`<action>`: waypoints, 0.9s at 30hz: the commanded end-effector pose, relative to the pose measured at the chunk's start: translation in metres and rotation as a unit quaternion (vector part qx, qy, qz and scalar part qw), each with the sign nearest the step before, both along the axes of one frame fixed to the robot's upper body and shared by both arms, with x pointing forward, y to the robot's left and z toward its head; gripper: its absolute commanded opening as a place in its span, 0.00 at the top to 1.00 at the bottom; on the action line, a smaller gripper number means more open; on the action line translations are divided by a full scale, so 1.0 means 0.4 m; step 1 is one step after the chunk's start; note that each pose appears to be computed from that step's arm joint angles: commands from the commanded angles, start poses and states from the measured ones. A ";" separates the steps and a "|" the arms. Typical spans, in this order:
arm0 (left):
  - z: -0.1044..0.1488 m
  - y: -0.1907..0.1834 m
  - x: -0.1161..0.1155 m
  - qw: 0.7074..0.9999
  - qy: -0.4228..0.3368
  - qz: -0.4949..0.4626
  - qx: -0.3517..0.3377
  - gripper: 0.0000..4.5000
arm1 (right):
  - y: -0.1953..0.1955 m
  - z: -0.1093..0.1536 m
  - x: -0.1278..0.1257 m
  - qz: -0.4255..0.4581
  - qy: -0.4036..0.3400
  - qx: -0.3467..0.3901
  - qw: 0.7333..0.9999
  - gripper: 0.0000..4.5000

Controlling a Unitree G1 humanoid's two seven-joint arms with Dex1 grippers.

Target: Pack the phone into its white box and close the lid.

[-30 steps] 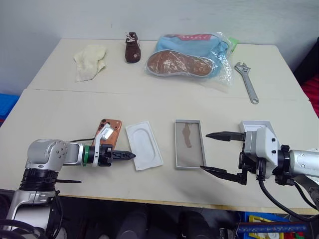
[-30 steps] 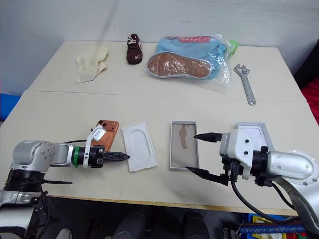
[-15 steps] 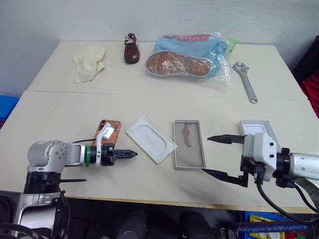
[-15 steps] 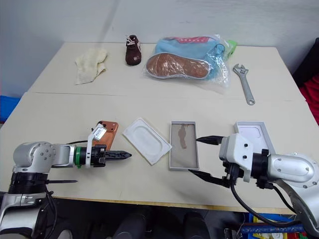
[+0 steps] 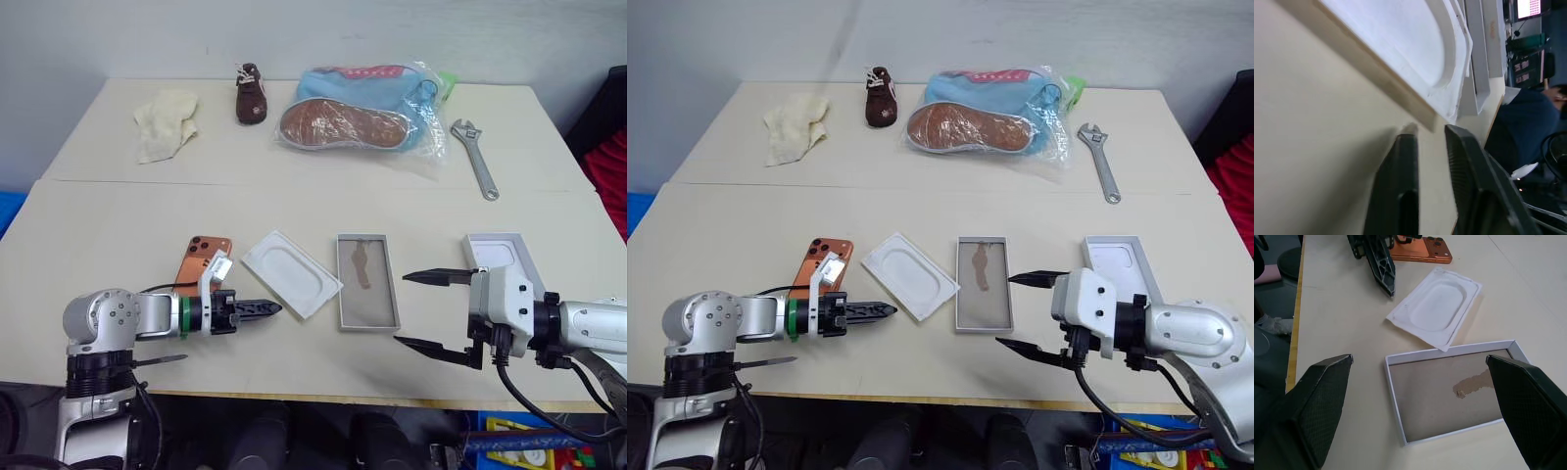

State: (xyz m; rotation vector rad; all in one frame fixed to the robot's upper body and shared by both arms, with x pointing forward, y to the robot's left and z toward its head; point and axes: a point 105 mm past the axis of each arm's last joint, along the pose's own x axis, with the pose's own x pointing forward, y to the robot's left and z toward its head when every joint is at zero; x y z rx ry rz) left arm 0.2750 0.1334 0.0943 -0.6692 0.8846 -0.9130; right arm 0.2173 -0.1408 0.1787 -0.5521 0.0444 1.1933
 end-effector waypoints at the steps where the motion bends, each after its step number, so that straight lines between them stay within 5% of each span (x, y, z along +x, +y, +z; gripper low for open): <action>1: -0.008 -0.011 0.009 1.000 0.003 0.029 -0.001 0.67 | 0.014 0.010 -0.008 0.014 -0.014 0.003 1.000 0.00; 9: -0.027 -0.046 0.040 0.997 0.031 0.062 -0.017 0.67 | 0.007 0.011 -0.007 0.011 -0.015 -0.002 1.000 0.00; 15: -0.019 -0.060 0.049 0.997 0.033 0.060 -0.032 0.99 | 0.007 0.009 -0.010 0.009 -0.015 -0.004 1.000 0.00; 27: 0.066 0.027 0.014 1.000 -0.014 -0.001 -0.022 1.00 | -0.003 -0.047 -0.001 0.010 -0.014 -0.061 0.998 0.00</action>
